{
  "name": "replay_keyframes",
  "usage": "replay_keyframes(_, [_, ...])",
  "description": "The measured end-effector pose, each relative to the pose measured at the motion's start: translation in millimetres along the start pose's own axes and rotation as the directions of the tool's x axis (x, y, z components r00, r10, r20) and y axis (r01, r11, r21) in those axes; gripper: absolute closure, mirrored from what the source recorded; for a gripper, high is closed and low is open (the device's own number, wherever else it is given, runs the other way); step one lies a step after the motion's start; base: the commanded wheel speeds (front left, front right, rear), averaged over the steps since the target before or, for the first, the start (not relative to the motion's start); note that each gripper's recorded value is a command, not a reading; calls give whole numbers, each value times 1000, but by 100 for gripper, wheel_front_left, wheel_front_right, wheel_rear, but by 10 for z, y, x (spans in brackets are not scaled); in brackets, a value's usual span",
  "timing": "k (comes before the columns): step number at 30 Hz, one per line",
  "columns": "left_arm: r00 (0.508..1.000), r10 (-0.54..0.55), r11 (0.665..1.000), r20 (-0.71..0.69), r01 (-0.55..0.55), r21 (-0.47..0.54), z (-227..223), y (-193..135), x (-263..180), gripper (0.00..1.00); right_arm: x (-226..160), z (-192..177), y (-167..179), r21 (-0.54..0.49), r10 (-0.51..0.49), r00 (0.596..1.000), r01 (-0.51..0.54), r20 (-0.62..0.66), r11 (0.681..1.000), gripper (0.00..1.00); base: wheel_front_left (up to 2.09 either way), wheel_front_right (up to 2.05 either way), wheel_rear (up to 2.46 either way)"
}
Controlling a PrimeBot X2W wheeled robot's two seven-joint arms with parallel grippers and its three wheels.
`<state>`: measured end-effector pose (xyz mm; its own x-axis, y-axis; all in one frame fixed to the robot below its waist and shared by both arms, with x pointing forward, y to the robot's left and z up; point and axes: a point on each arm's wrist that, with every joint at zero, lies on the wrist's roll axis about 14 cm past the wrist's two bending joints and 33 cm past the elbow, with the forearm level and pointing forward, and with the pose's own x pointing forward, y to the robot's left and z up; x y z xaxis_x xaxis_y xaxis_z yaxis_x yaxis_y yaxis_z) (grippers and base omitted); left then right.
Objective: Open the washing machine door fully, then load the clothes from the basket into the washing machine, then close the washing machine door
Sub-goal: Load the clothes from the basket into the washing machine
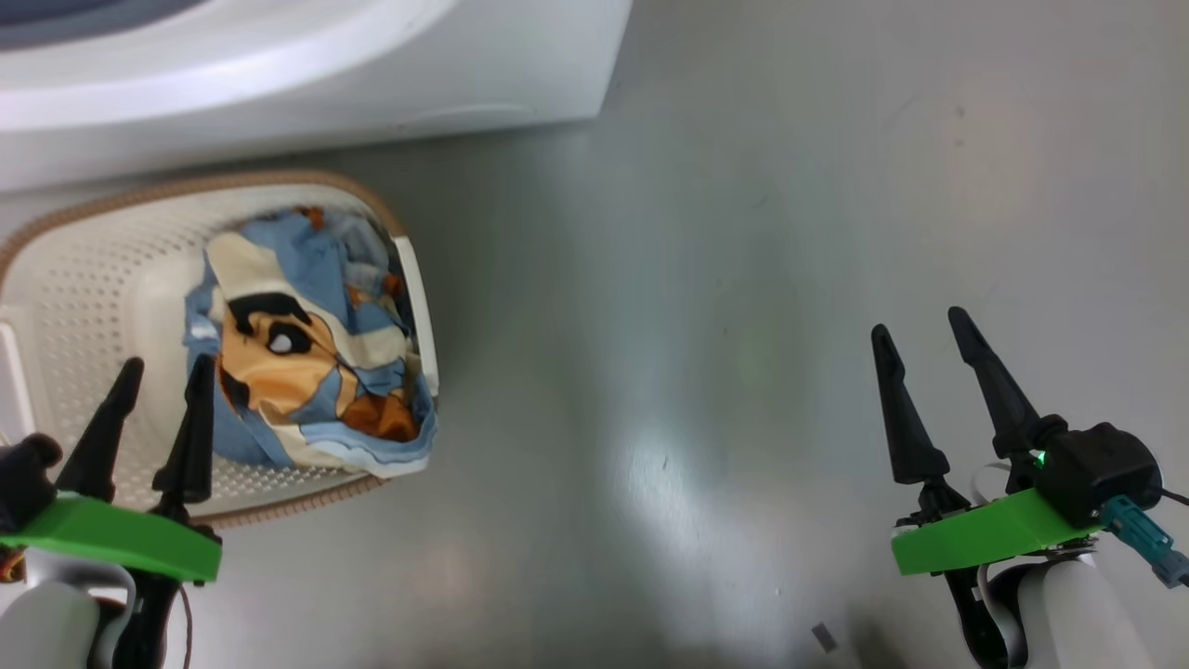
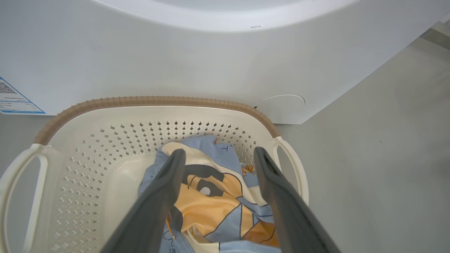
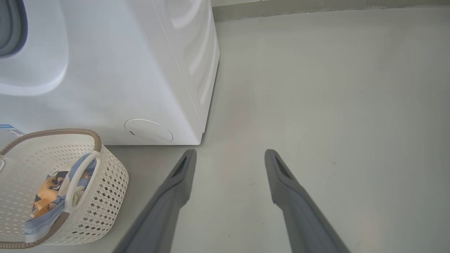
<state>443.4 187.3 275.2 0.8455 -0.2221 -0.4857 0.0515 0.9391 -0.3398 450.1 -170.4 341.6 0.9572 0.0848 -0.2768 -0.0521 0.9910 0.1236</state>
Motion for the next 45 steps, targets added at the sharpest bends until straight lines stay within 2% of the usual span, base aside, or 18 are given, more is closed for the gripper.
replay_keyframes(15, [987,22,999,-156,-27,-25,-539,289,334,0,178,-477,-63,5,-7,996,8,-88,1000,0,0,0,0])
replay_keyframes(24, [969,-41,998,-245,30,-46,-802,233,450,0,145,-671,-107,3,-16,991,17,-137,1000,0,0,0,0])
replay_keyframes(35, [919,-91,994,-383,58,-97,-1165,234,567,0,93,-770,-206,-4,-42,985,42,-165,999,0,0,0,0])
replay_keyframes(45, [875,-96,981,-475,3,-193,-1425,291,815,0,50,-892,-331,-5,-77,978,77,-194,997,0,0,0,0])
